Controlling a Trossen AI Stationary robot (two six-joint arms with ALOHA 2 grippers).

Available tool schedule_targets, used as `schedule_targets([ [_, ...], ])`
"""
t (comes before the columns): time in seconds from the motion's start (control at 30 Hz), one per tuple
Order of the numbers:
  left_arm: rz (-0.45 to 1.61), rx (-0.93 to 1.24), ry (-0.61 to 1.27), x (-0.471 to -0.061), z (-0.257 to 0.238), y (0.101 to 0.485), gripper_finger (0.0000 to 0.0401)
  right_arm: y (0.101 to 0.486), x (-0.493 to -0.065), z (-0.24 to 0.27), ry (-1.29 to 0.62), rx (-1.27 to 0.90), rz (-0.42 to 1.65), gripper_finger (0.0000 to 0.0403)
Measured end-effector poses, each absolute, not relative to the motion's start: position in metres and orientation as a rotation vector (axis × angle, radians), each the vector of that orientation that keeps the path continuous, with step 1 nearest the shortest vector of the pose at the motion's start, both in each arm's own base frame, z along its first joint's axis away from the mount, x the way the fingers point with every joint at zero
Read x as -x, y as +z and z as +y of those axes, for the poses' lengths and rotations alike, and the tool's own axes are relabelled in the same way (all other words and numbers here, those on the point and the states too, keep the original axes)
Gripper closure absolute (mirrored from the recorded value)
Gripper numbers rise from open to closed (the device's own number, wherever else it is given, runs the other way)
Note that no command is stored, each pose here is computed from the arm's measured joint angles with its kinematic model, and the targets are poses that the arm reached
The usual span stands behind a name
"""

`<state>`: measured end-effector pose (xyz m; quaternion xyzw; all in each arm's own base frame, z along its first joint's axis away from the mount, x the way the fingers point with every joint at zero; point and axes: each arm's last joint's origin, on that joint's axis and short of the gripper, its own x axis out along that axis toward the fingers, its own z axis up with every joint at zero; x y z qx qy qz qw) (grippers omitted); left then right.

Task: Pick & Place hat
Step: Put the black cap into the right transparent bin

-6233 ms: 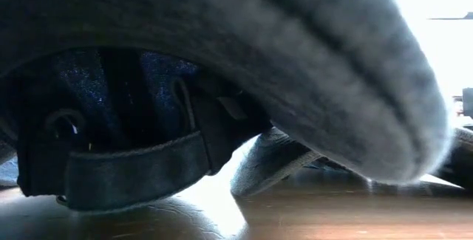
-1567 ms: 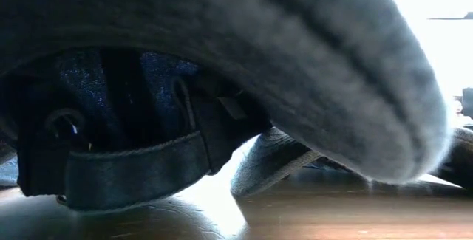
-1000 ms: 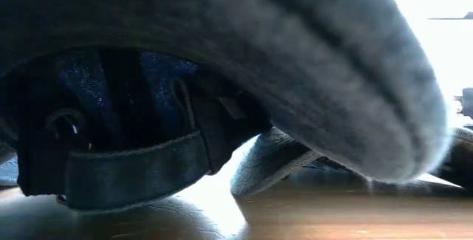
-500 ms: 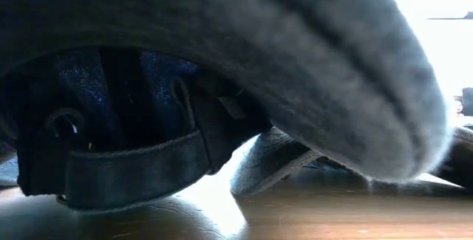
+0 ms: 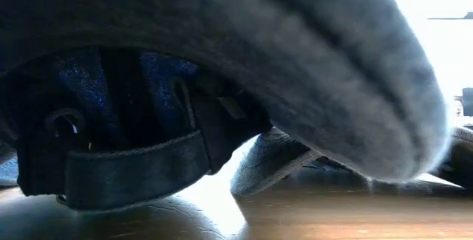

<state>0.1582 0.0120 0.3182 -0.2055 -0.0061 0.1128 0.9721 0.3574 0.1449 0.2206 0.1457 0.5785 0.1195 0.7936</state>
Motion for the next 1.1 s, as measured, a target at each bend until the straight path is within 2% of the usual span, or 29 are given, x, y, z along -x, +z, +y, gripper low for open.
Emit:
schedule_targets([
  [0.3, -0.013, 0.415, 0.22, -0.158, 0.012, 0.319, 0.0236, 0.203, -0.353, 0.143, 0.249, -0.319, 1.249, 0.0298],
  [0.63, -0.009, 0.415, 0.202, -0.158, 0.011, 0.319, 0.0236, 0.203, -0.358, 0.136, 0.255, -0.362, 1.218, 0.0298],
  [0.97, -0.009, 0.417, 0.194, -0.158, 0.011, 0.319, 0.0236, 0.201, -0.359, 0.131, 0.232, -0.346, 1.225, 0.0262],
  [1.1, -0.009, 0.417, 0.192, -0.158, 0.011, 0.319, 0.0236, 0.197, -0.356, 0.13, 0.221, -0.337, 1.239, 0.0261],
])
